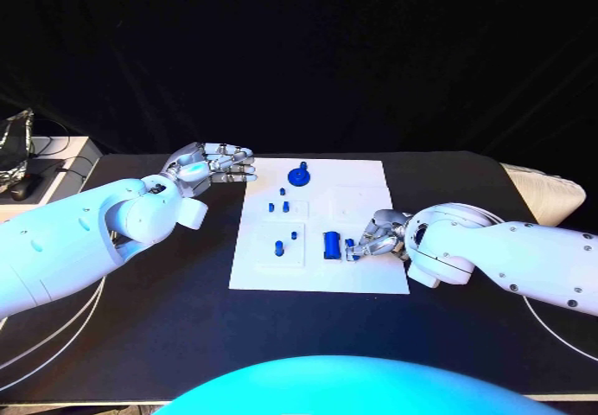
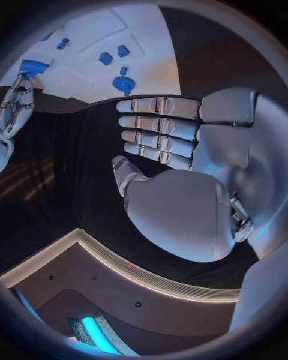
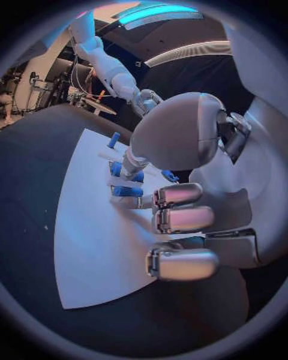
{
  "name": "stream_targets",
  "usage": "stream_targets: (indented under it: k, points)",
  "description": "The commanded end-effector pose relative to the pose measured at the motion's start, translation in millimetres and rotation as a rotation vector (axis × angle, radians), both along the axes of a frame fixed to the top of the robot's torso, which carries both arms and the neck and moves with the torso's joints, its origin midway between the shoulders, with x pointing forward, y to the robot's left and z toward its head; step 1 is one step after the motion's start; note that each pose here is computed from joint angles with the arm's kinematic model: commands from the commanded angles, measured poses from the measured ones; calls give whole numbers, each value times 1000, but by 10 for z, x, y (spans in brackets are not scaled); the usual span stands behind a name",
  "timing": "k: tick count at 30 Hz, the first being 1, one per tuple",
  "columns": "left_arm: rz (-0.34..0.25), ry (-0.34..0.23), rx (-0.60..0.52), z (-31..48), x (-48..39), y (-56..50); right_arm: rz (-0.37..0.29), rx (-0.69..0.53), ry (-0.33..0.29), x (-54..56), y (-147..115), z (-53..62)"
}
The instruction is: Assemble the parts on the task board
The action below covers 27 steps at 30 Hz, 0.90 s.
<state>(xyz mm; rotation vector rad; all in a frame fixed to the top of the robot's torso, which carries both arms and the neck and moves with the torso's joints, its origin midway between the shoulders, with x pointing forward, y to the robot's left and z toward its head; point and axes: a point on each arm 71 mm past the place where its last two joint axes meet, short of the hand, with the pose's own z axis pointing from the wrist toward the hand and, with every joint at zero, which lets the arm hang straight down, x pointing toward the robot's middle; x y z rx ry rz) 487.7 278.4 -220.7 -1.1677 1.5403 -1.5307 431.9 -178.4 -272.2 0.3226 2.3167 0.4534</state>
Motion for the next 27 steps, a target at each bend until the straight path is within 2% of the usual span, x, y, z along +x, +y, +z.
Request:
stream_targets:
  k: [1,8,18,27]
  points:
    - [-17,-2,-11,8,-3,-22,-2,30,27,-37,23,-2]
    - [-17,-1,-9,7,-4,-17,-2,36,26,-58,20,9]
    - [-15,-1,-7,7,-4,-12,-29,-2,8,12,-152,-8]
    - [-18,-1,-7,5,-3,-18,-1,-2,21,-24,-123,-4]
